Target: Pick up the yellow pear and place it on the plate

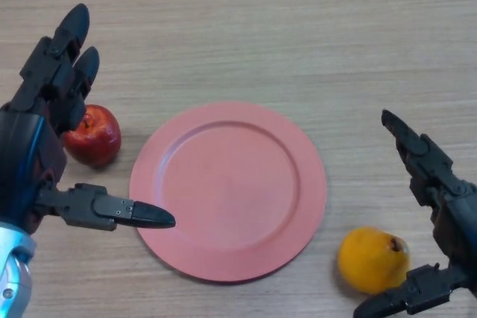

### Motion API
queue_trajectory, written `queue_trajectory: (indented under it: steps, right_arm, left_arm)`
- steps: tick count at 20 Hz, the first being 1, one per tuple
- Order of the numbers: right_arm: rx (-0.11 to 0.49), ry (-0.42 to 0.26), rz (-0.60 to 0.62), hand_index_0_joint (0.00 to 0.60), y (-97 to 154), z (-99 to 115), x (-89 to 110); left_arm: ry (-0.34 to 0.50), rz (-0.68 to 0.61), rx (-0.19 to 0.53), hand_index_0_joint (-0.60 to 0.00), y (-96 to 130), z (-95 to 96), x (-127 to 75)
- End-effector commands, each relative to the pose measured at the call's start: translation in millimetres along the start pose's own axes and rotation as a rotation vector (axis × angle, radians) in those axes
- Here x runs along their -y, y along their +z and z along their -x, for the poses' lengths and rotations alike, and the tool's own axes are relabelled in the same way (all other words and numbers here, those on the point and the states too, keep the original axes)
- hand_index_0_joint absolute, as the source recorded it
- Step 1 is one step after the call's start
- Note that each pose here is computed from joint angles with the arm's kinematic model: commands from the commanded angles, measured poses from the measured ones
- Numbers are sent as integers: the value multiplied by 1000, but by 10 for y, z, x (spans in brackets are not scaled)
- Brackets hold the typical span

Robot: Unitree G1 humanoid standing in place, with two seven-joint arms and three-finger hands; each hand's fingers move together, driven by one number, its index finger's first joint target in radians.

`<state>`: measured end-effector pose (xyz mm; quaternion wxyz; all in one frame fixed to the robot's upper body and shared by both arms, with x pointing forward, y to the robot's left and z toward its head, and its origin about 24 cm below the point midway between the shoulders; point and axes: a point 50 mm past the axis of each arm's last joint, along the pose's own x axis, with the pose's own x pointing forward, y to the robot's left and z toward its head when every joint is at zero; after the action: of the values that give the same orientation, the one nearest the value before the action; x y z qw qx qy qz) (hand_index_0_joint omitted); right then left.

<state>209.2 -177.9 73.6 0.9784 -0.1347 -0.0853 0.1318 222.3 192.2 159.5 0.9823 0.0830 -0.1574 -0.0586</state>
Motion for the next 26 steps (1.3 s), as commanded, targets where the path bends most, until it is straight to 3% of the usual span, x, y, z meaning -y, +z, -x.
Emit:
queue_trajectory:
  steps: [1,9,14,16,19,23,26]
  right_arm:
    - [172,-100,112,0,143,-5,172]
    - [107,-190,63,0,-264,31,152]
    - [-14,-256,66,0,-551,98,125]
    - [-31,-262,68,199,-568,114,120]
    - [-118,-271,75,600,-621,219,105]
    - [-121,-222,90,600,-583,235,43]
    - [-88,-223,42,600,-467,205,11]
  left_arm:
    - [76,-57,212,0,312,5,-151]
    - [96,-60,232,0,324,-6,-163]
    - [92,-66,213,0,309,-3,-123]
    - [93,-66,212,0,302,-3,-116]
    - [77,-61,192,0,294,-1,-76]
    - [86,-60,197,0,288,11,-81]
    - [92,-56,200,0,287,25,-94]
